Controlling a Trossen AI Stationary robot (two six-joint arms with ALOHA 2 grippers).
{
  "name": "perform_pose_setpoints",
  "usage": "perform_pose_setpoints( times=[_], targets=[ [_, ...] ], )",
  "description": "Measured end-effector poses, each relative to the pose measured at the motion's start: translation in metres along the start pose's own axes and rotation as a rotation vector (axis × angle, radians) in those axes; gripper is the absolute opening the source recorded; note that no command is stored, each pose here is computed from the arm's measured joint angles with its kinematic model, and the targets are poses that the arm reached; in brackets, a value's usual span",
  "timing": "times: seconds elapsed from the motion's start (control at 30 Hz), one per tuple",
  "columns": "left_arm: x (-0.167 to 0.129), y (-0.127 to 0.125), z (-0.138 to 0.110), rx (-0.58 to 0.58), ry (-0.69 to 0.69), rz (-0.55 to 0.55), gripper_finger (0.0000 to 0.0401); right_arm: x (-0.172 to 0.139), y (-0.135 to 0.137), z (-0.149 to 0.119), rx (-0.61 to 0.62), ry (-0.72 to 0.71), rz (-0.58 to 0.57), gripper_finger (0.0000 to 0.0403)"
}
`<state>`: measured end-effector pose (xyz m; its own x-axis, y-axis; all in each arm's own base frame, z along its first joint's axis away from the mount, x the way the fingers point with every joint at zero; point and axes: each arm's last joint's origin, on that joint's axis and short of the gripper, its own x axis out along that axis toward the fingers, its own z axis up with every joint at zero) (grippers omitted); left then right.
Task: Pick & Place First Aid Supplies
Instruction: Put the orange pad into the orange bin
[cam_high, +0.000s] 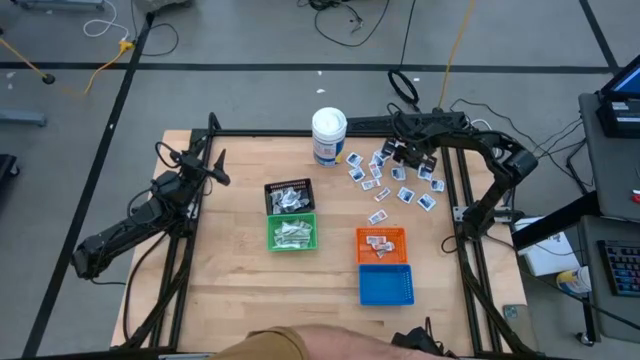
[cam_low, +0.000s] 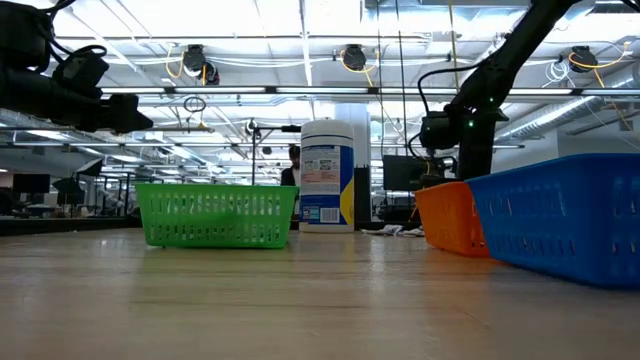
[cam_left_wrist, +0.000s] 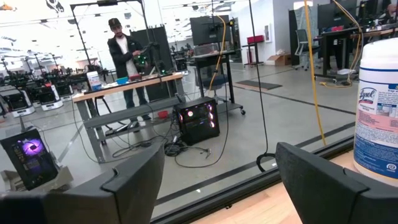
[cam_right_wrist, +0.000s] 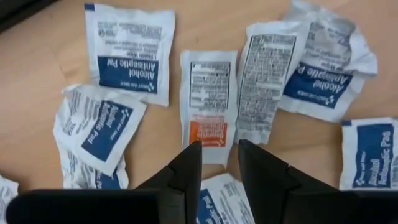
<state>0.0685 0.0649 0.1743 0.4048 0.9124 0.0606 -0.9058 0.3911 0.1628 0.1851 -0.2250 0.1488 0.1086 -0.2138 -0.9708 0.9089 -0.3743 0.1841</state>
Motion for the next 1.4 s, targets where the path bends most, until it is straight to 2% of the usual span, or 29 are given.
perform_pose_setpoints(
  times=[0.27, 0.5, 0.7, 1.03, 1.2, 1.4],
  targets=[
    [0.0000, 0.0000, 0.0000, 0.000, 0.000, 0.000, 0.0318, 0.0000, 0.0005, 0.0008, 0.029, -0.029, -0.005, 0.0096],
    [0.0000, 0.0000, 0.0000, 0.000, 0.000, 0.000, 0.0330, 0.0000, 0.0012, 0.0008, 0.047, -0.024, 0.004, 0.0059],
    [0.0000, 0.0000, 0.0000, 0.000, 0.000, -0.001, 0.0324, 0.0000, 0.0003, 0.0002, 0.045, -0.019, -0.005, 0.0034],
    [0.0000, 0.0000, 0.0000, 0.000, 0.000, 0.000, 0.0308, 0.0070, 0.0003, -0.0011, 0.048, 0.016, -0.019, 0.0031],
    [0.0000, 0.0000, 0.0000, 0.000, 0.000, 0.000, 0.0318, 0.0077, 0.0008, -0.0005, 0.043, 0.004, -0.021, 0.0030],
    [0.0000, 0.0000, 0.0000, 0.000, 0.000, -0.001, 0.0329, 0.0079, 0.0007, -0.0004, 0.002, 0.001, -0.023, 0.0003]
  ],
)
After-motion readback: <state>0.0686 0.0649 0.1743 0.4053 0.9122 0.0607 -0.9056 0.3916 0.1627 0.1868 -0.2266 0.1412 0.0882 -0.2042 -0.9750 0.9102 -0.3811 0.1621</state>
